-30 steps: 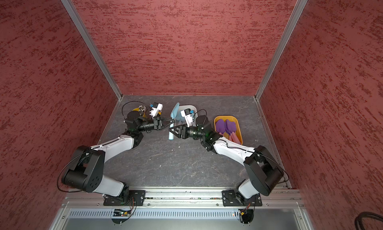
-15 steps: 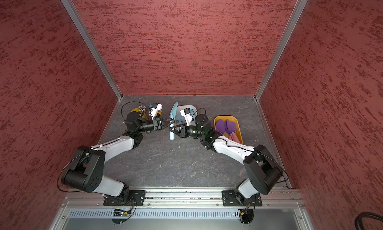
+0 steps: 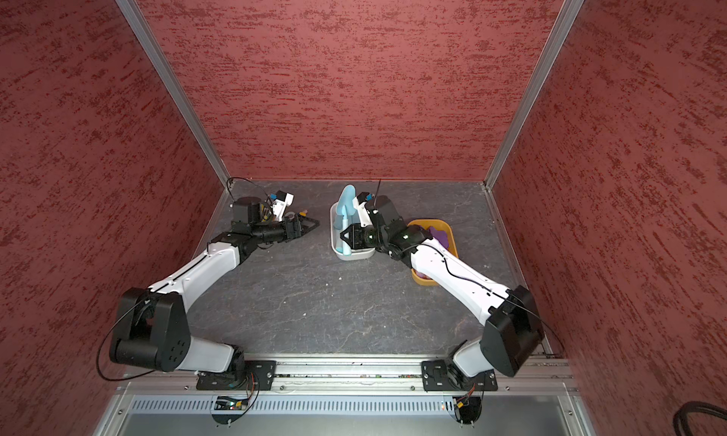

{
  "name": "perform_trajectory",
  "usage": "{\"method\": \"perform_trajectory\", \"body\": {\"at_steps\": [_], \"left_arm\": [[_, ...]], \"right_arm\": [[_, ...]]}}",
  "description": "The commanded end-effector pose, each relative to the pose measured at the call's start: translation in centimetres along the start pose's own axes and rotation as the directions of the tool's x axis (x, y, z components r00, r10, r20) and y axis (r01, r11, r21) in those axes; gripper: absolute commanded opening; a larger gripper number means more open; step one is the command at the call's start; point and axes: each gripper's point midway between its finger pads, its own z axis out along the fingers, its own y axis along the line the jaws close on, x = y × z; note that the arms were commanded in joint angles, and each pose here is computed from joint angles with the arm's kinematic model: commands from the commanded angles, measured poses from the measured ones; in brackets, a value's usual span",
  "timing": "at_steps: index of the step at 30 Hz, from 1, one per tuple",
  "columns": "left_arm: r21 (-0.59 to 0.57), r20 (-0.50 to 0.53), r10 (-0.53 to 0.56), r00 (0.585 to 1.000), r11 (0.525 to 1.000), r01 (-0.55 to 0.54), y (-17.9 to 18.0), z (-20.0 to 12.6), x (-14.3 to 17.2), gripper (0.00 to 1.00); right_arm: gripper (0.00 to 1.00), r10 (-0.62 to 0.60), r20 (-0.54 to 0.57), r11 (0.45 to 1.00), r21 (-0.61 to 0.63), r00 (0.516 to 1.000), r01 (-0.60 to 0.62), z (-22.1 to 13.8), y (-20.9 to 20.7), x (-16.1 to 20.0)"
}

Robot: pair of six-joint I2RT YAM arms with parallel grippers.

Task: Sort the small shovels by color and place them into the storage box
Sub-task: Pick up the shovel from the center of the board, then place the shovel in the storage box.

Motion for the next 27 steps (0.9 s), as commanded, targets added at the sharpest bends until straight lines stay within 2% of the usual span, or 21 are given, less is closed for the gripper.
{"method": "perform_trajectory", "body": {"at_steps": [1,6,14,20,27], "left_arm": [[-0.180,-0.051,0.074,0.996,0.980,-0.082,3.0,-1.2,1.2,0.97],[-0.222,-0.055,0.104,0.993,0.968,-0.114,3.9,-1.7,1.3,1.00],[-0.240,-0.051,0.117,0.992,0.963,-0.125,4.5,-2.1,1.2,1.00],[-0.245,-0.038,0.114,0.993,0.962,-0.120,4.7,-2.6,0.9,1.00],[-0.243,-0.033,0.102,0.994,0.964,-0.107,4.9,-2.8,1.0,1.00]], "right_arm": [[0.00,0.051,-0.178,0.963,0.271,0.983,0.000,1.1,-5.2,2.9],[0.00,0.056,-0.258,0.925,0.377,0.965,0.047,3.7,-6.9,2.1],[0.00,0.058,-0.381,0.890,0.438,0.923,0.124,7.4,-8.4,1.0],[0.00,0.112,-0.421,0.882,0.460,0.900,0.105,9.3,-9.7,1.1],[0.00,0.168,-0.414,0.889,0.455,0.894,0.044,11.0,-10.6,1.2]]}}
